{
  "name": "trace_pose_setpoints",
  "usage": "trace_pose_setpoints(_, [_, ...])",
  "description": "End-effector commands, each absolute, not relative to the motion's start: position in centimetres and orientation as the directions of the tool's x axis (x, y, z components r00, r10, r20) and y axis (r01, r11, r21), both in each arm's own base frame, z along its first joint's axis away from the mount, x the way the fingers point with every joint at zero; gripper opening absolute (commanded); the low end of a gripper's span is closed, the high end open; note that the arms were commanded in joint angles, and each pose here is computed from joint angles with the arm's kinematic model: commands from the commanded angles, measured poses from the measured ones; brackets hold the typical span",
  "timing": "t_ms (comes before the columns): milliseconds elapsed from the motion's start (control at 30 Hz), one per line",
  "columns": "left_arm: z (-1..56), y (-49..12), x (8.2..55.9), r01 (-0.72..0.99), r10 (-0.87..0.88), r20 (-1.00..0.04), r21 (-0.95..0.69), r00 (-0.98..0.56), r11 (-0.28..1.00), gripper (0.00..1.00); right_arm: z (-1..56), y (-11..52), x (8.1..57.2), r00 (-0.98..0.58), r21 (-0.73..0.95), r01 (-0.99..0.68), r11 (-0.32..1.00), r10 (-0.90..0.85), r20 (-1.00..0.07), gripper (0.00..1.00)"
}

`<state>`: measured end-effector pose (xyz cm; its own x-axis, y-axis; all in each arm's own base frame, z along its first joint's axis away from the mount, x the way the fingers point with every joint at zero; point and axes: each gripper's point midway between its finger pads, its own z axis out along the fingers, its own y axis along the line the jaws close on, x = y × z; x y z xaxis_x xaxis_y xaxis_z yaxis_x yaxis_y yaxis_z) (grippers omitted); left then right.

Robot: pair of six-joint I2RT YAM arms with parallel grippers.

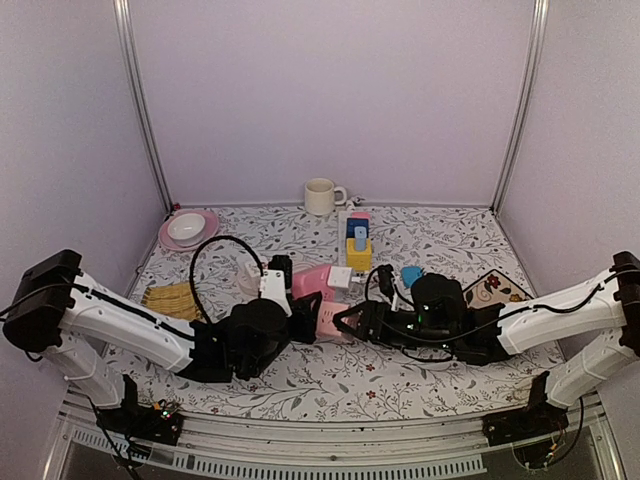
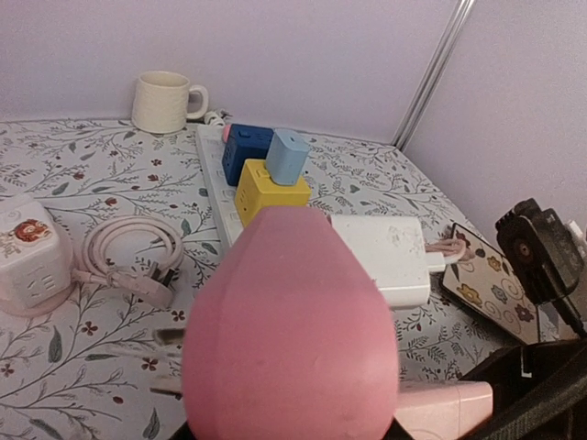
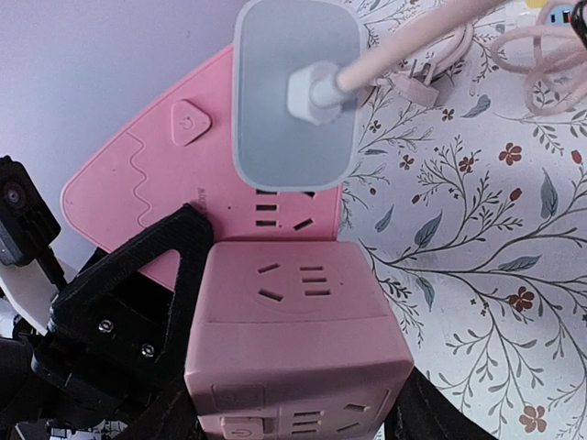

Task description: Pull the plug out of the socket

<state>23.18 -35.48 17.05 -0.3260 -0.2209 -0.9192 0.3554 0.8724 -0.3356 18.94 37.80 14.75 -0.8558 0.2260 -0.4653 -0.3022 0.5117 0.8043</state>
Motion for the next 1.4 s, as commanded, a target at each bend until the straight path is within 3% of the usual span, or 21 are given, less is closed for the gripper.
trace_pose_setpoints(0, [17.8, -35.9, 23.4, 0.321, -0.139, -0.957, -0.22, -0.256, 0.921, 0.0, 14.5, 37.1, 18.5, -0.849, 0.774, -0.349, 0.529, 0.172, -0.5, 0.11])
trace_pose_setpoints(467, [16.1, -34.8, 24.0, 0.303, -0.146, -0.938, -0.245, -0.315, 0.921, 0.0, 14.5, 35.5, 19.4, -0.848, 0.776, -0.354, 0.522, 0.171, -0.502, 0.09])
trace_pose_setpoints(700, [15.1, -34.8, 24.0, 0.296, -0.116, -0.936, -0.22, -0.332, 0.93, 0.0, 16.0, 38.1, 17.8, -0.873, 0.822, -0.378, 0.426, 0.133, -0.47, 0.06])
trace_pose_setpoints(1033, [14.8, -34.2, 24.0, 0.273, -0.123, -0.932, -0.223, -0.34, 0.936, 0.0, 15.2, 36.8, 19.3, -0.821, 0.726, -0.37, 0.58, 0.16, -0.547, 0.06])
trace_pose_setpoints(1267, [14.2, -33.7, 24.1, 0.253, -0.162, -0.919, -0.263, -0.36, 0.931, 0.0, 15.5, 34.1, 19.7, -0.858, 0.813, -0.355, 0.461, 0.185, -0.479, 0.05])
trace_pose_setpoints(1367, [14.2, -33.6, 24.1, 0.252, -0.163, -0.918, -0.264, -0.361, 0.931, 0.0, 15.5, 33.8, 19.8, -0.853, 0.806, -0.361, 0.47, 0.183, -0.489, 0.05])
